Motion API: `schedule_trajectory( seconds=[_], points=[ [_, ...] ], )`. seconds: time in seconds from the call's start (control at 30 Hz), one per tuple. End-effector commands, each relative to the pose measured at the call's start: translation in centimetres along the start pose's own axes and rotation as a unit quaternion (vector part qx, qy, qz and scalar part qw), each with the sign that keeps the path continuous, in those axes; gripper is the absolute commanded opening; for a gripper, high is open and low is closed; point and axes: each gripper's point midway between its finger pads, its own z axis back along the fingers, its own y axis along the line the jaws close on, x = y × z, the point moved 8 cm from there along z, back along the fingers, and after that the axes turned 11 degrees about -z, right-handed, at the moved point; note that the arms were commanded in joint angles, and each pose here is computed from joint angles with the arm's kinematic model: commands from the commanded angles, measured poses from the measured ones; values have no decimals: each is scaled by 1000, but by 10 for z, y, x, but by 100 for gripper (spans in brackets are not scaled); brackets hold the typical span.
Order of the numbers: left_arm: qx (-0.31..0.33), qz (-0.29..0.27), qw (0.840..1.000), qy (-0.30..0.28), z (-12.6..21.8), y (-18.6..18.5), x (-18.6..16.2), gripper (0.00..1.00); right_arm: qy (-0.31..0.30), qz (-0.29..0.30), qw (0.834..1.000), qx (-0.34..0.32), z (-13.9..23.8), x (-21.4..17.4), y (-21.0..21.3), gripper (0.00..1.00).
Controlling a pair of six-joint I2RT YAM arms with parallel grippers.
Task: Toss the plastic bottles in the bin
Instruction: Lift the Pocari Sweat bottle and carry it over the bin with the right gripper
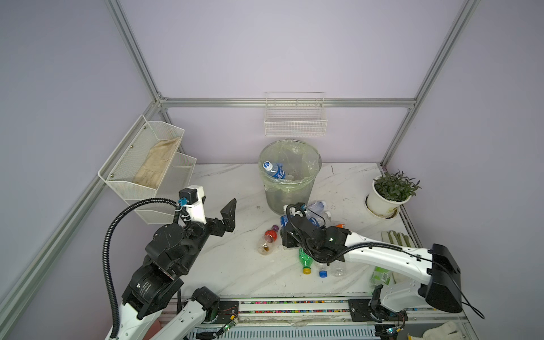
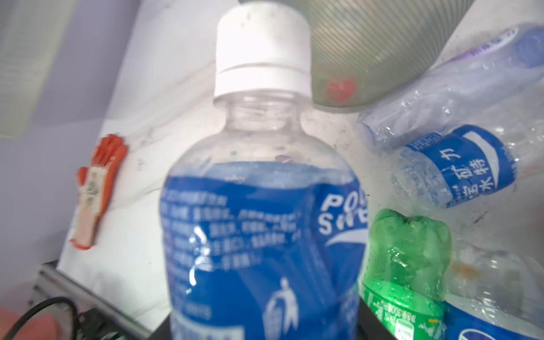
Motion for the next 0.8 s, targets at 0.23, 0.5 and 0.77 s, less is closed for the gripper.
schedule_trajectory(
  seconds=[0.23,0.5,0.77],
  points=[
    [-4,16,1000,-3,-7,-3,0,100,-139,36,971,190,156,72,31,33],
    [-9,16,1000,-9,-3,-3,3,100,-262,-4,949,176,213,103,0,35],
    [-16,20,1000,-18,-1,-3,10,100,-305,15,944,121,215,129,30,34]
  ],
)
